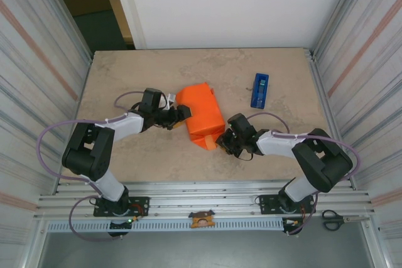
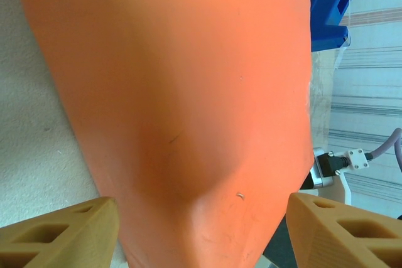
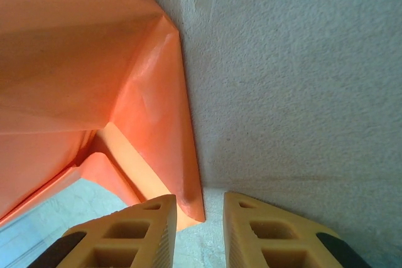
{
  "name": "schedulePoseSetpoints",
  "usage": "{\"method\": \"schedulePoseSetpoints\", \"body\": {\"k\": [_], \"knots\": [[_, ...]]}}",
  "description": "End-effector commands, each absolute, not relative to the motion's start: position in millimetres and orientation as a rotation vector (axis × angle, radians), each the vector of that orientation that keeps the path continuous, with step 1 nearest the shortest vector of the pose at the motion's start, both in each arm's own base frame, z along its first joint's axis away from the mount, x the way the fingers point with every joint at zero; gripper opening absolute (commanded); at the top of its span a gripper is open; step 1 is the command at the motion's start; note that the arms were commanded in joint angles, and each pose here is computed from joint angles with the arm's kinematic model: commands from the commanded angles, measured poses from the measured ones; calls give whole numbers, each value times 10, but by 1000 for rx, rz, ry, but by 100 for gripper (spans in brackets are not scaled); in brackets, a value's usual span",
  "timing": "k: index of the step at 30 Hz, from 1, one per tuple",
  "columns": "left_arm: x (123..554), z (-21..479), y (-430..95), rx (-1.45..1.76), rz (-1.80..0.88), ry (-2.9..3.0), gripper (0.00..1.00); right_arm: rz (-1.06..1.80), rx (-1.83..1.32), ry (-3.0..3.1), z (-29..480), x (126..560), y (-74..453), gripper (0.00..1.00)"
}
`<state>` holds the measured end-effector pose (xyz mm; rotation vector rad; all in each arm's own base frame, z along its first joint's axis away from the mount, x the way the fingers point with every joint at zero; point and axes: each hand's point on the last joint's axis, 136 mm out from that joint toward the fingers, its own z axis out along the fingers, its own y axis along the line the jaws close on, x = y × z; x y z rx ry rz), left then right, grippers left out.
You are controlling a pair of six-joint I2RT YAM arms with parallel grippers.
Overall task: Wrap the gift box in paper
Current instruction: Rotate the gift box at the center of the table, then fifth fold the wrapping paper around the gift box.
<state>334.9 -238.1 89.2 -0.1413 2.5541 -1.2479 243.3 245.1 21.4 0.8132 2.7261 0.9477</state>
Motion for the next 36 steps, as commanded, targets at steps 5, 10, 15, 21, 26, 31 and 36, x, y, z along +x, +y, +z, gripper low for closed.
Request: {"method": "schedulePoseSetpoints", "body": {"k": [5,10,15,21,26,31,36], "knots": [[3315,1005,-2339,-104,-1257,2526,71,899,837,2742,159,2448,2481,27],[3302,1023,-2330,-100,-1258,2522,71,892,832,2748,145,2439,2496,27],[3287,1021,-2317,-111,-1257,2521,71,907,824,2741,183,2464,2524,25],[3297,1026,-2316,-105,-1260,2521,71,949,800,2730,223,2509,2605,24],[3293,1040,-2292,-112,-1255,2515,70,951,796,2732,200,2530,2639,23],[3271,1047,-2261,-123,-1249,2515,71,982,769,2720,261,2590,2715,20],[3284,1071,-2237,-124,-1240,2507,71,965,774,2683,307,2615,2653,22]]}}
